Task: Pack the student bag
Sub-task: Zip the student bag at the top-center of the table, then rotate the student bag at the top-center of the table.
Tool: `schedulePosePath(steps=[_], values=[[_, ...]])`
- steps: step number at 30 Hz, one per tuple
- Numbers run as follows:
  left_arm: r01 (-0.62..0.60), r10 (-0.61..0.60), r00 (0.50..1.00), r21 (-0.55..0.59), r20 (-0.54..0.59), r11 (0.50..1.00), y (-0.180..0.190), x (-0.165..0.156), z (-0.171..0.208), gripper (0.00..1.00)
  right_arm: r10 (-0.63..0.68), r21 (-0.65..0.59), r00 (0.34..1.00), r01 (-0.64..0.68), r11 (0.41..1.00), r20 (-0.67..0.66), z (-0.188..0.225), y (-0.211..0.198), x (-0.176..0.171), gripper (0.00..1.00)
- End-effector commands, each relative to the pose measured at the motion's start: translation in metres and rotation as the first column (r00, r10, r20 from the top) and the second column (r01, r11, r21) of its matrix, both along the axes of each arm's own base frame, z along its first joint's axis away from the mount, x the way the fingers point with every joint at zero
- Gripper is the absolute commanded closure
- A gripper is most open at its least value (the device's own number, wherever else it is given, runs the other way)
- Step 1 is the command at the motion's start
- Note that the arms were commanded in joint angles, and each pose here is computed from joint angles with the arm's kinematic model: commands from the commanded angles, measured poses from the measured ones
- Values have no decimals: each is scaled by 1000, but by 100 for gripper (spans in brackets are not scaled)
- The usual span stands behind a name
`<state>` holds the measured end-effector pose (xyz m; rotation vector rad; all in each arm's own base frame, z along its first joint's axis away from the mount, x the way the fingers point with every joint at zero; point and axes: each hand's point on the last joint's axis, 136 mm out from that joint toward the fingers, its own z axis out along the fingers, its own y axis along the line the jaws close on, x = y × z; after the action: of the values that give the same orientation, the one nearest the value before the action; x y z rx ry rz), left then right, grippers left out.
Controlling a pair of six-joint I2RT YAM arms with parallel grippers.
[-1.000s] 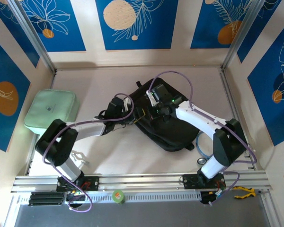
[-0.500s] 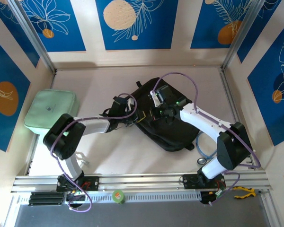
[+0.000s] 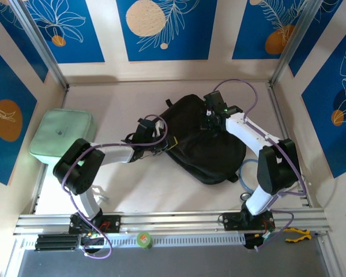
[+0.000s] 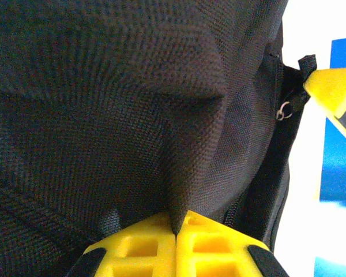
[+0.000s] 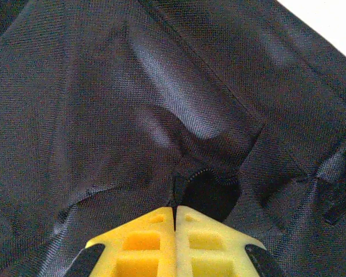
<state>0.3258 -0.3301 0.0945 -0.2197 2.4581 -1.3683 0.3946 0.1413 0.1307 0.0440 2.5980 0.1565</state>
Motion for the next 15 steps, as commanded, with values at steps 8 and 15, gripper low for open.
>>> schedulePosePath(steps=[8, 15], values=[[78, -77, 997, 96, -7, 992, 13, -19, -4, 100, -282, -71, 958, 285, 956, 51, 13, -63, 34, 100], [71, -73, 997, 113, 9, 991, 16, -15, -1, 100, -274, -54, 959, 279, 959, 77, 22, -54, 52, 100]])
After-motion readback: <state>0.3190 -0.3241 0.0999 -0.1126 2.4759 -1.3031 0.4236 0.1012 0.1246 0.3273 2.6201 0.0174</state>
